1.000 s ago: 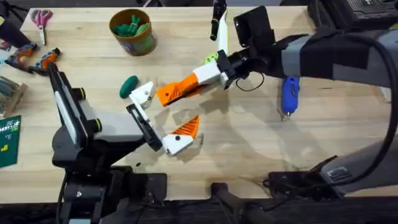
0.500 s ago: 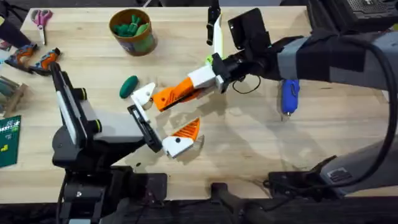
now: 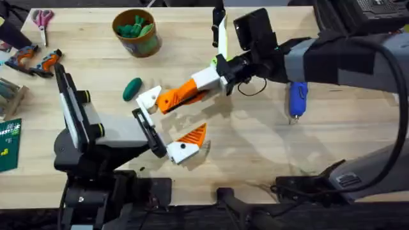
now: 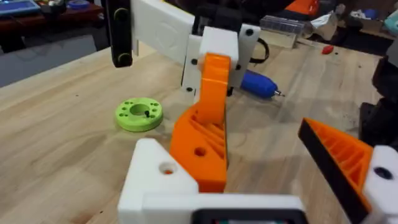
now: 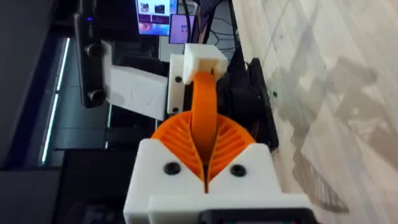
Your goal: Pick up the gripper from the table and insert it into the empty holder that is missing its gripper. Then pick up a screw, insert it into the mounting hole, and use the screwdriver to tighten it. Finally, clean up the table by picking up the vegetable and placing it into the bucket.
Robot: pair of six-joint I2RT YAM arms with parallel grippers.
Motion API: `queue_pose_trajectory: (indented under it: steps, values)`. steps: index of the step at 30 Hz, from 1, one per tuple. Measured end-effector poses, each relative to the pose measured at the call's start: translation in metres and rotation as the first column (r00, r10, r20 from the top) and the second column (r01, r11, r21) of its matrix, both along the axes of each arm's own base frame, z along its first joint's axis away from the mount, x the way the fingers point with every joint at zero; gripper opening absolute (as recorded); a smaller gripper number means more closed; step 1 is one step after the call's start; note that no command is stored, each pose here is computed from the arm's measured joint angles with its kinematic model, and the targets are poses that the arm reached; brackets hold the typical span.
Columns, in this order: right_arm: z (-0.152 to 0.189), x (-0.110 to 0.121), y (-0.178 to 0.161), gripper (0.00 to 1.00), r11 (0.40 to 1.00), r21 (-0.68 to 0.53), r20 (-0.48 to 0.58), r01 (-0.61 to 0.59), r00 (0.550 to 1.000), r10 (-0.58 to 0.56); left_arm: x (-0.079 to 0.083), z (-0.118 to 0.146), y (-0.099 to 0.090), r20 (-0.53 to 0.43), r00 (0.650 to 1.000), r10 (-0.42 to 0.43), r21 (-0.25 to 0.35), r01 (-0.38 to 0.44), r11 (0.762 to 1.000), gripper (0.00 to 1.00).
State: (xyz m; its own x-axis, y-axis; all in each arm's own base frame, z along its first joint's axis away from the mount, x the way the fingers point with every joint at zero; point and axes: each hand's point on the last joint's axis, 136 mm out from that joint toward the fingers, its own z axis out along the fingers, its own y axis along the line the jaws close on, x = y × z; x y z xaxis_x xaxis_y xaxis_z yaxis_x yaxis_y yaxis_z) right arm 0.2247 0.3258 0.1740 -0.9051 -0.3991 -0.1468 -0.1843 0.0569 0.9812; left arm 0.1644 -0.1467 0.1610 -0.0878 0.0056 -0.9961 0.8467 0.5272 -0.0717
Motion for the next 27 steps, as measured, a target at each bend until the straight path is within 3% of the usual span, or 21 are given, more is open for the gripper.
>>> queue_pose_trajectory:
  steps: [27]
  values:
    - [-0.007, 0.003, 0.009, 0.010, 0.996, 0.073, 0.065, -0.050, 0.997, 0.045, 0.001, 0.000, 0.001, -0.002, 1.000, 0.010, 0.000, -0.010, 1.000, 0.986]
